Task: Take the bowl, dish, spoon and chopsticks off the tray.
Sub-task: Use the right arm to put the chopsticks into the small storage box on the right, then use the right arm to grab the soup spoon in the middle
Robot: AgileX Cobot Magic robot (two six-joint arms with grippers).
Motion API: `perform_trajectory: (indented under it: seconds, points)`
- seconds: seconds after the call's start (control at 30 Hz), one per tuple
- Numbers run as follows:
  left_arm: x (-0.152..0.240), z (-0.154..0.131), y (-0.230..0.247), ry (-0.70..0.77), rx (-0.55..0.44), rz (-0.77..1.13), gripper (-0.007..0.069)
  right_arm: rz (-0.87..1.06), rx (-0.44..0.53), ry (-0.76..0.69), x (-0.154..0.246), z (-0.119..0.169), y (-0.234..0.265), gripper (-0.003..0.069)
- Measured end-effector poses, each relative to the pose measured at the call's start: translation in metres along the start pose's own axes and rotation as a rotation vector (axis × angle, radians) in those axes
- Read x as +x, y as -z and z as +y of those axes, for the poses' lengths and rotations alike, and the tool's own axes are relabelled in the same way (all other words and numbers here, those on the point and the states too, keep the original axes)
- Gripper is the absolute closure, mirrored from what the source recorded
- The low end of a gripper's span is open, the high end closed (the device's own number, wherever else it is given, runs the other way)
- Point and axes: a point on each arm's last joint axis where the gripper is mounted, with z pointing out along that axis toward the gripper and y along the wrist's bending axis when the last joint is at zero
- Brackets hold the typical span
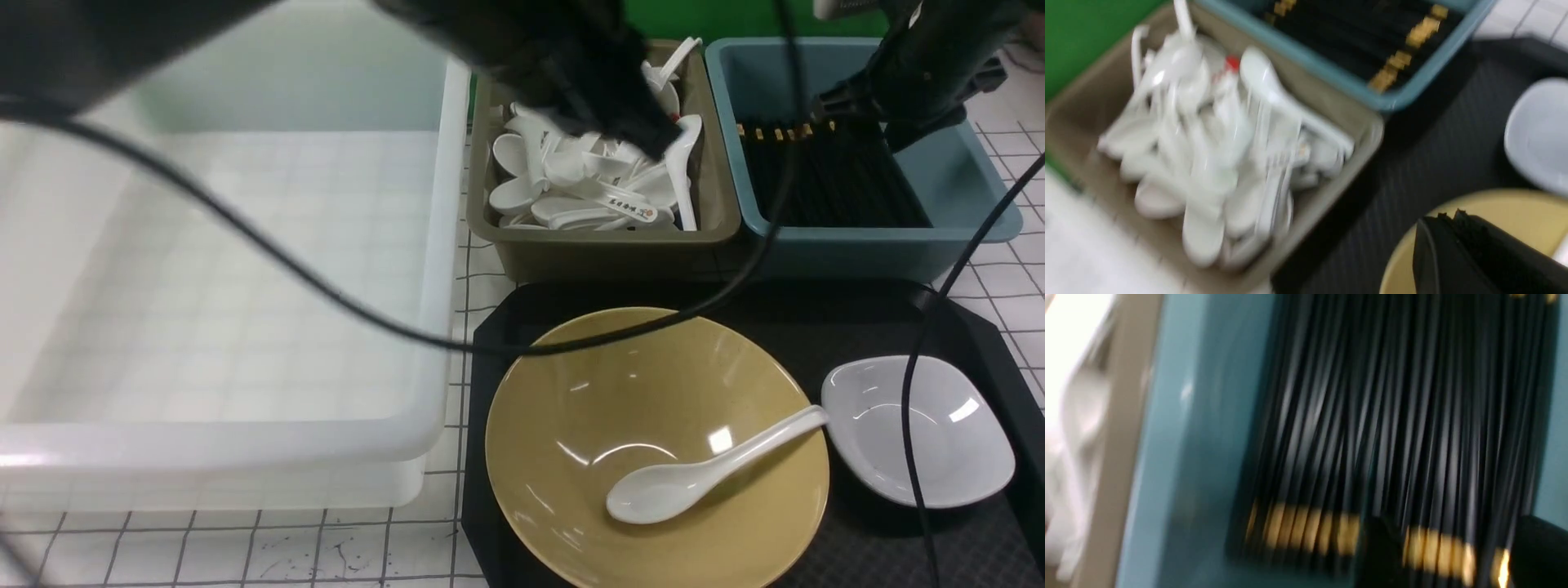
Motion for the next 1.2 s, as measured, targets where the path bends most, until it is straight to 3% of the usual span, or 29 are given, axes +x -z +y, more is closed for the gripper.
perform_trajectory:
  seconds: [0.27,0.47,0.53,0.6,0.8,1.2]
  points:
    - [0.085,-0.006,0.053,0.072,-0.002,0.093,0.0631,-0.110,-0.208,0.294,0.023,0.065,0.100,0.0195]
    - [0.126,-0.020,0.061,0.087,0.026,0.153,0.0631,-0.050,-0.310,0.615,0.080,0.120,0.119,0.0195]
    - [0.130,-0.021,0.061,0.088,0.028,0.158,0.0631,-0.016,-0.332,0.707,0.095,0.131,0.114,0.0195]
    - [0.136,-0.023,0.060,0.090,0.031,0.174,0.0631,0.049,-0.383,0.924,0.123,0.149,0.099,0.0195]
    - [0.144,-0.026,0.054,0.103,0.045,0.194,0.0631,0.137,-0.460,1.272,0.154,0.164,0.054,0.0195]
    - [0.145,-0.030,0.050,0.098,0.084,0.159,0.0631,0.166,-0.457,1.422,0.150,0.176,-0.016,0.0195]
